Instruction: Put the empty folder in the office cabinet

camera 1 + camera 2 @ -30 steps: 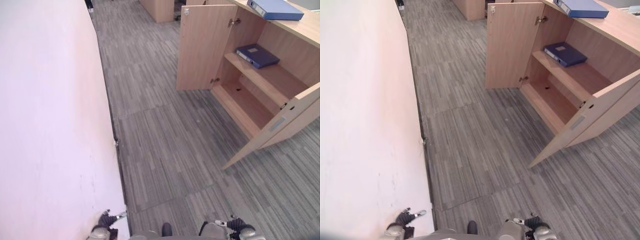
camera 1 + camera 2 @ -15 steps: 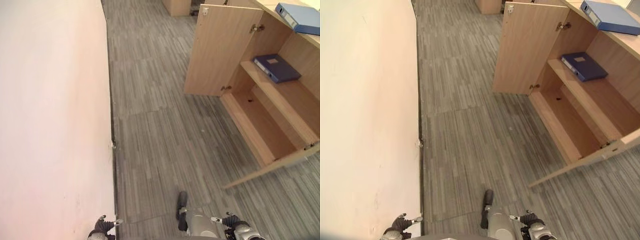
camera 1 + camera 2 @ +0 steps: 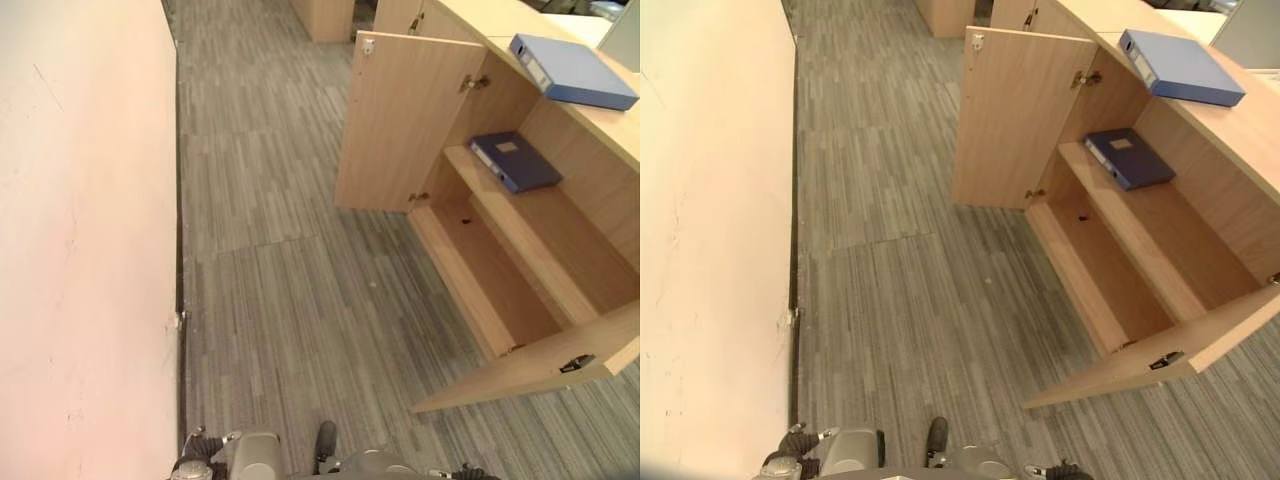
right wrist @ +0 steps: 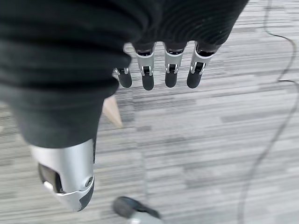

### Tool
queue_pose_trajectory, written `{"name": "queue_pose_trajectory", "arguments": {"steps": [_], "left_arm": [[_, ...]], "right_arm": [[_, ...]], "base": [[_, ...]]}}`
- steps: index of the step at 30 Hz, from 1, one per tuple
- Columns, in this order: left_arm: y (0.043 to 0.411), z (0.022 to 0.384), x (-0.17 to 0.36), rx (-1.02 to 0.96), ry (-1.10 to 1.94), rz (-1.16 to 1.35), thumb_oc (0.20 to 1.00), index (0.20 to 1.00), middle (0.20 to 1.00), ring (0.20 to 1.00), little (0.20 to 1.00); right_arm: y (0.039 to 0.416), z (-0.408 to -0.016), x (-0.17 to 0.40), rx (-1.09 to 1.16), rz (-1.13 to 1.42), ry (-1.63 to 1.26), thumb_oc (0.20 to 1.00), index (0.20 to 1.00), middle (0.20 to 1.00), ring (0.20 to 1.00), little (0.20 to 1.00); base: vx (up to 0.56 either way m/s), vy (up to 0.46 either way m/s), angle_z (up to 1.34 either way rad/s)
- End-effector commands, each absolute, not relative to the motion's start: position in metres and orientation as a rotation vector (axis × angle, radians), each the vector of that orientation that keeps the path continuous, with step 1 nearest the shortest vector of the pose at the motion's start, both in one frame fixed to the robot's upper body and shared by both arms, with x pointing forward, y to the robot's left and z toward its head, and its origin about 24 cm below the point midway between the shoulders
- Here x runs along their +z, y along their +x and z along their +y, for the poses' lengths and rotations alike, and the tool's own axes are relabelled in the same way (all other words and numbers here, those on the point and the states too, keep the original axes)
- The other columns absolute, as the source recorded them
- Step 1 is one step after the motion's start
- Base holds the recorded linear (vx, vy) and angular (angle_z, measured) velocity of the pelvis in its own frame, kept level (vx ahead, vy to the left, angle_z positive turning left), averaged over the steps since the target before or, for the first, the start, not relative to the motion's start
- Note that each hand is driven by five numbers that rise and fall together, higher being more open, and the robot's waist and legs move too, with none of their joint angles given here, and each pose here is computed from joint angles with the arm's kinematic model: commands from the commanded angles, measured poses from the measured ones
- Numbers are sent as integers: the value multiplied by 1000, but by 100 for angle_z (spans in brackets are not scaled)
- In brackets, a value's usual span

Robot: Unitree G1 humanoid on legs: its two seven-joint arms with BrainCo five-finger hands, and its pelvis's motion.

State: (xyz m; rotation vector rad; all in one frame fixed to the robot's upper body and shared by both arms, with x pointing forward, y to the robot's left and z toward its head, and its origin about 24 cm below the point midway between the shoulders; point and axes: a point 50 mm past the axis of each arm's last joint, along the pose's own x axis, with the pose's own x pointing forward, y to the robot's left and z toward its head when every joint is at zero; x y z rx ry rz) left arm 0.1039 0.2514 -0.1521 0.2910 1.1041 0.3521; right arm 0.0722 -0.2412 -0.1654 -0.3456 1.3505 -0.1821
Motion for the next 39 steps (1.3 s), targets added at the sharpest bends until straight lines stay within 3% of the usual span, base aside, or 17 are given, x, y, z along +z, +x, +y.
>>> {"name": "queue_pose_trajectory", "arguments": {"steps": [1, 10, 18, 24, 32, 39], "left_arm": [[90, 245, -157, 340, 301, 1137, 1000, 1000, 1000, 1000, 1000], [56, 238, -166, 391, 232, 1252, 1000, 1000, 1000, 1000, 1000], [62, 245, -163, 411, 231, 1233, 1000, 1000, 1000, 1000, 1000], [81, 254, -157, 438, 218, 1154, 1000, 1000, 1000, 1000, 1000], [90, 268, -150, 470, 245, 1117, 1000, 1000, 1000, 1000, 1000], [92, 265, -151, 472, 240, 1122, 1000, 1000, 1000, 1000, 1000]], "right_arm": [[60, -259, -162, -246, 1383, -371, 1000, 1000, 1000, 1000, 1000], [29, -253, -167, -250, 1474, -316, 1000, 1000, 1000, 1000, 1000], [25, -244, -170, -255, 1489, -246, 1000, 1000, 1000, 1000, 1000], [61, -250, -165, -359, 1342, -121, 1000, 1000, 1000, 1000, 1000], [98, -254, -155, -370, 1212, -183, 1000, 1000, 1000, 1000, 1000], [93, -250, -158, -373, 1235, -184, 1000, 1000, 1000, 1000, 1000]], "base": [[243, 63, 9], [305, 116, -5], [355, 240, -19], [233, 315, -10], [128, 113, -11], [107, -96, -44]]}}
